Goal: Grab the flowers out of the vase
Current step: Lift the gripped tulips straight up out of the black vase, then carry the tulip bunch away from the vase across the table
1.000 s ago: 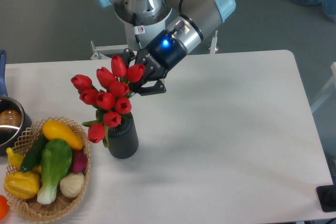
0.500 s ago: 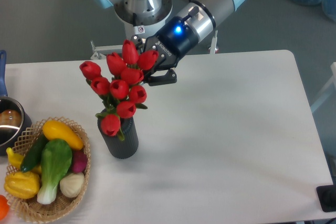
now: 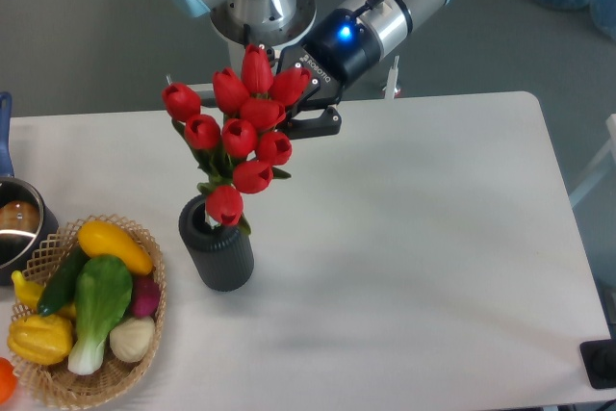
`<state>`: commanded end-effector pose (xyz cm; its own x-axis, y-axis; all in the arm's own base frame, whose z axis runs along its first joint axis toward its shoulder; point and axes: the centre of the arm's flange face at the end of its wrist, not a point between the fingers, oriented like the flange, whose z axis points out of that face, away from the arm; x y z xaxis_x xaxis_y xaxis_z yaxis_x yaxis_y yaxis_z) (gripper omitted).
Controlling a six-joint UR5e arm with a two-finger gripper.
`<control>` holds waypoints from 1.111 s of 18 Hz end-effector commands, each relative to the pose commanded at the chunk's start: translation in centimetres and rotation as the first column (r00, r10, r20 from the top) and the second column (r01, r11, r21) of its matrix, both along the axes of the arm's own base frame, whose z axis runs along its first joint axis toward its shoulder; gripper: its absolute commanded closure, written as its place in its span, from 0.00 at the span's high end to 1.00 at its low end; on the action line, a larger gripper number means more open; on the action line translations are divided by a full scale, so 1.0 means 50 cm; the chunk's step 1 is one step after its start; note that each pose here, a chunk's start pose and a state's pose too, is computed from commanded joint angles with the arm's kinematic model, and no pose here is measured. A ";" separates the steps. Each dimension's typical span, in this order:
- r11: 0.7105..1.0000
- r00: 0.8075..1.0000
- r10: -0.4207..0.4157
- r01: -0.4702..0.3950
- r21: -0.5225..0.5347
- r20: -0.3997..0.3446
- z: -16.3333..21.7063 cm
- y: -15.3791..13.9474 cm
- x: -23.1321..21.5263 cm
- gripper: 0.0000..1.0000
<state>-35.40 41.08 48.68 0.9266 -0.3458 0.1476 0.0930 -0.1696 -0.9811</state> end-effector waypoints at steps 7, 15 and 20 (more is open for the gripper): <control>0.997 0.989 0.069 -0.071 -0.008 -0.132 0.058 -0.032 -0.068 0.00; 0.976 0.946 0.124 -0.171 -0.136 -0.298 0.043 -0.052 -0.145 0.00; 0.942 0.916 0.141 -0.241 -0.233 -0.377 0.013 -0.077 -0.180 0.00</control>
<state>-44.42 37.24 49.35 0.9791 -0.1506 -0.1364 -0.1904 -0.4449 -0.8751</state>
